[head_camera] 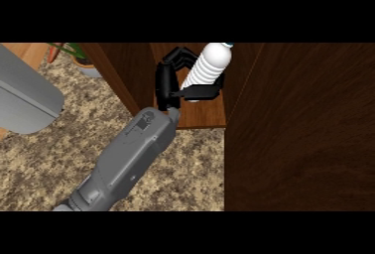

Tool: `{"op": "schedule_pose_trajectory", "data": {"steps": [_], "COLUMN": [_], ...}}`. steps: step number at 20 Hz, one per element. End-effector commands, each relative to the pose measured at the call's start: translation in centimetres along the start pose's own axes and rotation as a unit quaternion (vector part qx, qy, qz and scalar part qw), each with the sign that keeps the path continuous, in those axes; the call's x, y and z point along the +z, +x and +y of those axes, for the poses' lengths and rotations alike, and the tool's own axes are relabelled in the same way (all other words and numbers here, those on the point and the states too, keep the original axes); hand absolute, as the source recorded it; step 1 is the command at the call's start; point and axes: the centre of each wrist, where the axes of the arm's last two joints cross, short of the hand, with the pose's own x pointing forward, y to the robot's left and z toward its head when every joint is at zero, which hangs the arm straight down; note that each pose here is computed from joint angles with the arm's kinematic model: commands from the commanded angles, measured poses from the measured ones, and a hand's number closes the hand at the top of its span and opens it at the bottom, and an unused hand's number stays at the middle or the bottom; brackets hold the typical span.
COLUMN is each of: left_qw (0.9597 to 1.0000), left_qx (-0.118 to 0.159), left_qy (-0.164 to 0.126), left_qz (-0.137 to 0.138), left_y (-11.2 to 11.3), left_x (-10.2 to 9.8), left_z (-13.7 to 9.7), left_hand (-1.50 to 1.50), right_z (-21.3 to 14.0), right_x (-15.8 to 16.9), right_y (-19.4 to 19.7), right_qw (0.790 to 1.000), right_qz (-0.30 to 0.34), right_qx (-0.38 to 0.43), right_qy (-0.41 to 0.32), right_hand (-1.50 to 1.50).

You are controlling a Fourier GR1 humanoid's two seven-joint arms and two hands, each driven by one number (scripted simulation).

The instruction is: Pick up the bottled water, place it into the cabinet and close the cabinet

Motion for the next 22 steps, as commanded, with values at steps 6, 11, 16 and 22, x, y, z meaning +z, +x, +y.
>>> {"op": "schedule_pose_trajectory", "data": {"steps": [6,11,16,22], "left_qw": [0.9962,0.9918,0.9876,0.9930], "left_qx": [-0.081,-0.126,-0.156,-0.118], "left_qy": [0.003,-0.016,0.000,-0.008], "left_qz": [-0.030,-0.015,-0.018,-0.001], "left_y": [-1.1,-1.2,-1.7,-1.0], "left_x": [-3.0,-4.4,-5.1,-5.4], "left_z": [0.5,0.6,1.6,0.8], "left_hand": [1.50,-1.50,-1.50,-1.50], "right_z": [0.7,1.2,0.7,1.2], "right_x": [-0.4,-0.8,-1.4,-1.9], "right_y": [2.6,1.4,0.9,2.0], "right_qw": [0.999,0.999,0.999,0.998], "right_qz": [-0.033,-0.039,-0.046,-0.053], "right_qx": [-0.029,-0.026,-0.018,-0.022], "right_qy": [0.012,0.000,0.011,0.026], "right_hand": [-1.50,-1.50,-1.50,-1.50]}}
